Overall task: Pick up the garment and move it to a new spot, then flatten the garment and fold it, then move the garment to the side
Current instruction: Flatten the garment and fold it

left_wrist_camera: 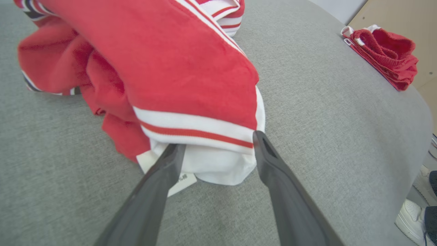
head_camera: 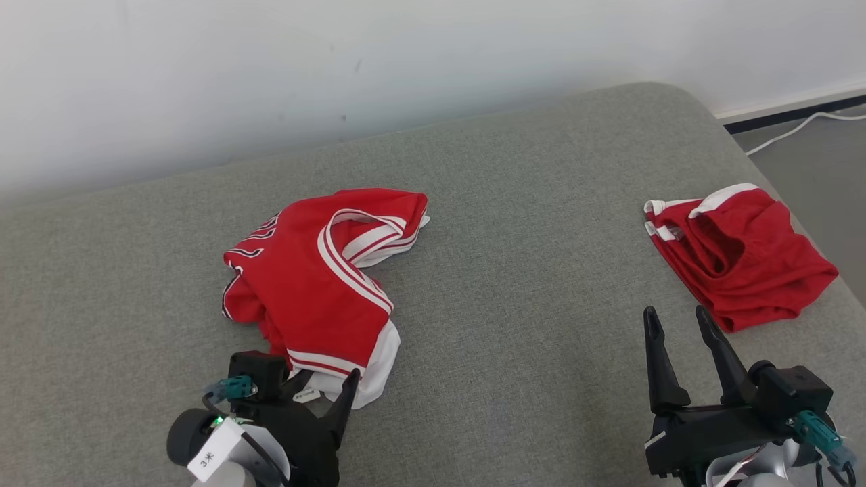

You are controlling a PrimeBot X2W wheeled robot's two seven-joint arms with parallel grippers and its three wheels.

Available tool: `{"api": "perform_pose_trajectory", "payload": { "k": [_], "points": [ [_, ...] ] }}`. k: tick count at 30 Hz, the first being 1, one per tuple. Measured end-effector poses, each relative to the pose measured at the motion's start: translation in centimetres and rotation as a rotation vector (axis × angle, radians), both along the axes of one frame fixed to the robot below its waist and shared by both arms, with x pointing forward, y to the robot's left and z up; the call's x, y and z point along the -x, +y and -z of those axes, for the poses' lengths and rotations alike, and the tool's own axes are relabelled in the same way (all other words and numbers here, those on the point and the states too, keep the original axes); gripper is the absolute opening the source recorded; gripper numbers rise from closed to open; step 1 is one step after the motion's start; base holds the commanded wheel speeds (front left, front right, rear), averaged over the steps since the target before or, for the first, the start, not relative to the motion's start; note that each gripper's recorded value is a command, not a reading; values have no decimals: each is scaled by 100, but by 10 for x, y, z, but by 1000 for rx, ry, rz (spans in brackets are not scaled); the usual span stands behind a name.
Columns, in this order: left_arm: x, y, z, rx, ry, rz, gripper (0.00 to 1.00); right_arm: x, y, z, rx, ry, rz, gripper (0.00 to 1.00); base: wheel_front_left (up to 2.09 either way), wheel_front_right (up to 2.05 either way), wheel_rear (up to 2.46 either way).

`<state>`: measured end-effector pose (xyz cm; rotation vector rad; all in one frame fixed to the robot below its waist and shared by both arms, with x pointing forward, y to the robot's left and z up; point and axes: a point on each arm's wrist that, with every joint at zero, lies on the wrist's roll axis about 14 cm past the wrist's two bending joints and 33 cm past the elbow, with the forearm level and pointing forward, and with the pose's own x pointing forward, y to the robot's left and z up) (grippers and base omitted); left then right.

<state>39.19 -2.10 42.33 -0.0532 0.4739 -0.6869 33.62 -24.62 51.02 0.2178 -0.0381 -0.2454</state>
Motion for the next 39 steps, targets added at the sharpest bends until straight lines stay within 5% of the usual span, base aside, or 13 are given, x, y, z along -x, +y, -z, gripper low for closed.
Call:
{"api": "perform_pose_trajectory", "payload": {
  "k": [22,25,30,32,33,39],
  "points": [
    [-16,39,15,-54,12,-109,100,-16,17,7,-4,8,-55,100,0,0,0],
    [-14,33,15,-39,20,-89,79,-18,18,5,-2,2,-59,100,0,0,0],
    [-14,13,10,-1,22,-42,77,-16,10,5,3,7,-35,100,0,0,0],
    [-15,3,4,29,15,-27,40,-15,8,6,3,10,-31,100,0,0,0],
    [-16,2,2,34,8,-25,0,-14,8,7,3,13,-30,100,0,0,0],
    [-24,-2,-19,80,-60,-24,0,-13,5,8,5,14,-19,100,0,0,0]
  ]
}}
